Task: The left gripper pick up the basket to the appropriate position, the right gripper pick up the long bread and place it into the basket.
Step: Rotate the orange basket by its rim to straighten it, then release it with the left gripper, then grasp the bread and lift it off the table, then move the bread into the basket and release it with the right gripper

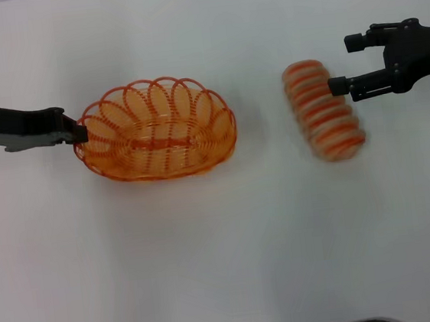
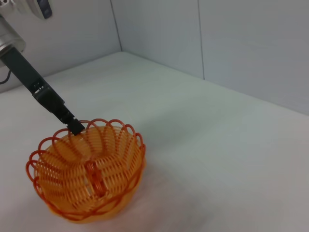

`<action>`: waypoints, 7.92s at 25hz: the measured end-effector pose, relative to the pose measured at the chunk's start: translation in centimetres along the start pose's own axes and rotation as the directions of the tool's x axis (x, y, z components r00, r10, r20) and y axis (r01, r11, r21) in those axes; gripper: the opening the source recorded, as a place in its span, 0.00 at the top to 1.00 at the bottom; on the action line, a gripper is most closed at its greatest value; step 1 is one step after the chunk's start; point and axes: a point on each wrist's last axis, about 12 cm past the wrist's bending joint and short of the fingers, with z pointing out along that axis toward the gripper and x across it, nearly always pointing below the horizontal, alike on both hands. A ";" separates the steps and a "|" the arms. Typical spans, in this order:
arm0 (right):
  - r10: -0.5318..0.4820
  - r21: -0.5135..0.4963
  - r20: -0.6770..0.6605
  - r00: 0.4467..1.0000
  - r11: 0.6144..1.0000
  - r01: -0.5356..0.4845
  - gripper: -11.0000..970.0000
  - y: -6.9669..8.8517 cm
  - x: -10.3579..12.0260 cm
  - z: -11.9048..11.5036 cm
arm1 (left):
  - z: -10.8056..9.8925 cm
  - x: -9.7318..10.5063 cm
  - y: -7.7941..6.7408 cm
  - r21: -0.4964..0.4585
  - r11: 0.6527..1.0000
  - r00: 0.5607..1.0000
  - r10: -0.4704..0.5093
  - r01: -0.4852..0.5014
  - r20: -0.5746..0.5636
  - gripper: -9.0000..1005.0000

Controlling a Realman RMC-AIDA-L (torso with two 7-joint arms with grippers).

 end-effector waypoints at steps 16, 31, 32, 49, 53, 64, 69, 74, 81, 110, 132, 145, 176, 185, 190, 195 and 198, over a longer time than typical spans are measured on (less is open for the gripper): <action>-0.004 0.007 -0.001 1.000 1.000 0.004 0.03 -0.1 0.0 0.2 | 1.6 0.4 0.2 -0.005 1.000 1.000 -0.020 0.020 0.014 0.94; -0.009 0.015 -0.006 1.000 1.000 0.009 0.02 -0.2 -0.1 0.3 | 1.9 0.4 0.5 -0.022 0.999 0.999 -0.036 0.036 0.030 0.94; -0.008 0.015 -0.007 1.000 1.000 0.009 0.02 -0.2 -0.1 0.3 | 1.9 0.4 0.5 -0.022 0.999 0.999 -0.036 0.036 0.030 0.94; -0.006 0.016 -0.004 1.000 1.000 0.006 0.02 -0.2 -0.2 0.3 | 1.9 0.5 0.5 -0.014 0.999 0.997 -0.047 0.048 0.058 0.75; -0.004 0.019 -0.001 1.000 1.000 0.004 0.02 -0.2 -0.2 0.3 | 1.5 0.4 0.5 -0.020 0.999 0.997 -0.044 0.045 0.067 0.65; 0.045 0.030 0.047 0.998 0.998 -0.046 0.03 -0.4 -0.7 0.1 | -0.3 0.2 0.6 -0.012 0.997 0.993 0.072 -0.071 0.098 0.32; 0.156 0.021 0.091 0.983 0.987 -0.159 0.03 -0.9 -2.1 0.0 | -1.0 1.2 0.9 0.046 0.976 0.971 0.204 -0.211 0.127 0.15; 0.306 0.029 0.076 0.949 0.951 -0.309 0.03 -2.1 -3.8 -0.3 | -1.9 3.3 1.8 0.126 0.913 0.912 0.359 -0.387 0.201 0.12; 0.525 0.045 -0.038 0.850 0.851 -0.523 0.03 -3.3 -7.0 -0.3 | -3.0 7.1 2.8 0.199 0.786 0.796 0.509 -0.585 0.328 0.12; 0.689 0.451 -0.509 0.516 0.724 -0.522 0.03 -1.3 -10.9 8.0 | -3.9 12.9 4.1 0.168 0.639 0.638 0.636 -0.751 0.434 0.12; 0.653 0.510 -0.549 0.522 0.756 -0.409 0.03 -0.2 -10.0 11.9 | -3.3 13.4 4.0 0.181 0.626 0.628 0.628 -0.759 0.459 0.12; 0.649 0.510 -0.545 0.531 0.759 -0.405 0.02 0.1 -9.4 12.8 | -3.2 13.1 4.0 0.174 0.623 0.622 0.633 -0.763 0.460 0.13; -0.157 0.002 -0.531 0.833 0.982 0.186 0.42 3.7 -22.1 12.8 | 0.4 14.0 5.2 0.141 0.706 0.693 0.603 -0.694 0.396 0.13; -0.350 -0.203 -0.558 0.753 0.937 0.286 0.51 6.6 -21.9 14.2 | 0.3 13.1 5.2 0.107 0.686 0.663 0.632 -0.720 0.402 0.13; -0.410 -0.258 -0.574 0.709 0.912 0.319 0.55 8.1 -21.5 15.3 | 0.2 12.8 5.3 0.090 0.685 0.656 0.640 -0.723 0.399 0.13; -0.463 -0.280 -0.551 0.694 0.886 0.369 0.62 9.1 -21.7 16.5 | 0.2 12.3 5.3 0.085 0.677 0.647 0.648 -0.731 0.401 0.13; -0.481 -0.287 -0.547 0.686 0.877 0.386 0.63 9.5 -21.7 17.2 | 0.2 12.2 5.2 0.082 0.675 0.644 0.651 -0.733 0.401 0.13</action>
